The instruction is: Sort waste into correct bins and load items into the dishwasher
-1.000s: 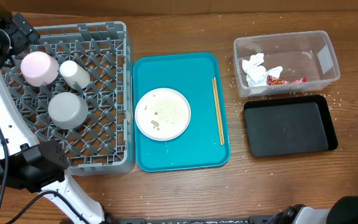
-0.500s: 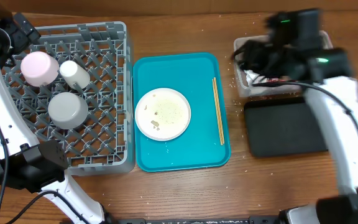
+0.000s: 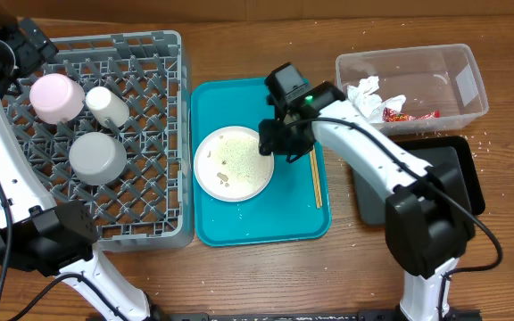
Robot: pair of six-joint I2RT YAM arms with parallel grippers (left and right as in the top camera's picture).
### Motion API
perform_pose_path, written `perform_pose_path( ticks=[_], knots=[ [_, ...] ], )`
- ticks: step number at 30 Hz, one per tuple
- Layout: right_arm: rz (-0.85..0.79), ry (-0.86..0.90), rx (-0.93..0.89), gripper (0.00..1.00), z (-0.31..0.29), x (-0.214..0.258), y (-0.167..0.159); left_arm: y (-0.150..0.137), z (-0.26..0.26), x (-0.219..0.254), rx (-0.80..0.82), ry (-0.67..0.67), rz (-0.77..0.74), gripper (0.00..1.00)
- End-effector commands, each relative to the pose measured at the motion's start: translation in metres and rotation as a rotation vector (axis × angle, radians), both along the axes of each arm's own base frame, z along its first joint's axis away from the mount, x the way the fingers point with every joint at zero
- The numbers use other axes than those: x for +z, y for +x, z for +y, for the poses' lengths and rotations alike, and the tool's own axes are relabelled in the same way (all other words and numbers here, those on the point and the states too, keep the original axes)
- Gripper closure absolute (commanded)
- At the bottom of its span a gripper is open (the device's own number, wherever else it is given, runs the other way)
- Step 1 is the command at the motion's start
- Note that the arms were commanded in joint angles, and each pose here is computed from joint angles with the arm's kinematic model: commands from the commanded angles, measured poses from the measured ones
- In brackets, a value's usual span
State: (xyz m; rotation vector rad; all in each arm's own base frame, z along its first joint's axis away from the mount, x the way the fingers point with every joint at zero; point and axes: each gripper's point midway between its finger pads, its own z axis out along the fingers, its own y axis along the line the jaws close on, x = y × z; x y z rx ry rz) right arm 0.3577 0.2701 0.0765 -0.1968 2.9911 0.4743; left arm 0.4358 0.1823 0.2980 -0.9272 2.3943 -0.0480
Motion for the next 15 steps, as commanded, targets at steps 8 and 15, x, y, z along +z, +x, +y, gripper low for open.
perform_pose_path(
  ticks=[8, 15],
  knots=[
    [0.010, -0.182, 0.022, 0.42, -0.006, -0.046, -0.007, 0.003, -0.007, 0.000, -0.011, -0.014, -0.004, 0.00],
    [0.020, -0.270, 0.008, 0.54, -0.020, -0.063, -0.006, 0.003, -0.007, 0.000, -0.011, -0.014, -0.004, 0.00]
  ],
)
